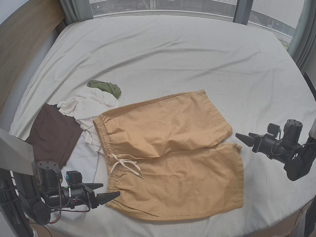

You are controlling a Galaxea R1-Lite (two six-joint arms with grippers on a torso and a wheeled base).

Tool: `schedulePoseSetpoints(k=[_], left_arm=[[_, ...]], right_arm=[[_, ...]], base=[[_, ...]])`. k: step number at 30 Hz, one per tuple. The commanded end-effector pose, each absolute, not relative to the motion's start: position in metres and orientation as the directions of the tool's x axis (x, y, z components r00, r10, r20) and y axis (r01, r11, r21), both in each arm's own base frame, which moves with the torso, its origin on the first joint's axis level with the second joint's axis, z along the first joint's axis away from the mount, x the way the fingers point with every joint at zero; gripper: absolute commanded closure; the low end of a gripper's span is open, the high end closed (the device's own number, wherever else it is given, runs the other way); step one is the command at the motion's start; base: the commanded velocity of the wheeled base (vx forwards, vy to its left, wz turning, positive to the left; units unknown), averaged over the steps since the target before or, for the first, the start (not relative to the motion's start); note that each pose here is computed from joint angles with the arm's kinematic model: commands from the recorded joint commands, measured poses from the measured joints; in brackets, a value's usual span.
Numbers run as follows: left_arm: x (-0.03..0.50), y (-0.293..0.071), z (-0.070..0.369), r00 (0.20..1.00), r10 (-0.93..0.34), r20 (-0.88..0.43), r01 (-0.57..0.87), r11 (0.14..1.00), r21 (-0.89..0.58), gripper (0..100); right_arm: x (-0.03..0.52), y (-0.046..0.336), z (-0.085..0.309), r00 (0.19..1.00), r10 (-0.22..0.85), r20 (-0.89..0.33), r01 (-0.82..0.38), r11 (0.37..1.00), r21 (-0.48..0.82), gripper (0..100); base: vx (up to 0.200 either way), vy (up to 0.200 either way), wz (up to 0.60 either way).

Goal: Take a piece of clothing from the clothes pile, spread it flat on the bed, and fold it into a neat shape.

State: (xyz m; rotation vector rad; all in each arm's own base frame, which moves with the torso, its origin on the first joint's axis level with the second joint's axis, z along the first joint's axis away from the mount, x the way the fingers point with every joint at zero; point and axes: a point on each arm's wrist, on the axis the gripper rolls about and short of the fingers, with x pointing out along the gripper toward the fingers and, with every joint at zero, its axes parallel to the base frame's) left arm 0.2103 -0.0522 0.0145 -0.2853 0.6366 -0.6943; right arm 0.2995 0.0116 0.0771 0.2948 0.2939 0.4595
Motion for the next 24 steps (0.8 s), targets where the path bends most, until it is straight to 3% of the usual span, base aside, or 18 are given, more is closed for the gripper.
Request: schedulePoseSetpoints(k=[1,24], left_arm=[[0.208,-0.046,0.001,0.574,-0.650,-0.498,0.449,0.759,-0.472,0],[0.206,-0.050,-0.027,0.488,-0.656,-0.576,0.403,0.754,-0.518,0]], right_arm=[[0.300,0.011,0.076,0.855,0.473,-0.213,-0.387,0.856,0.343,0],[0.300,0.013,0.071,0.850,0.475,-0.227,-0.385,0.855,0.348,0]], base=[[0.000,0.000,0.00],[0.000,0.000,0.00]])
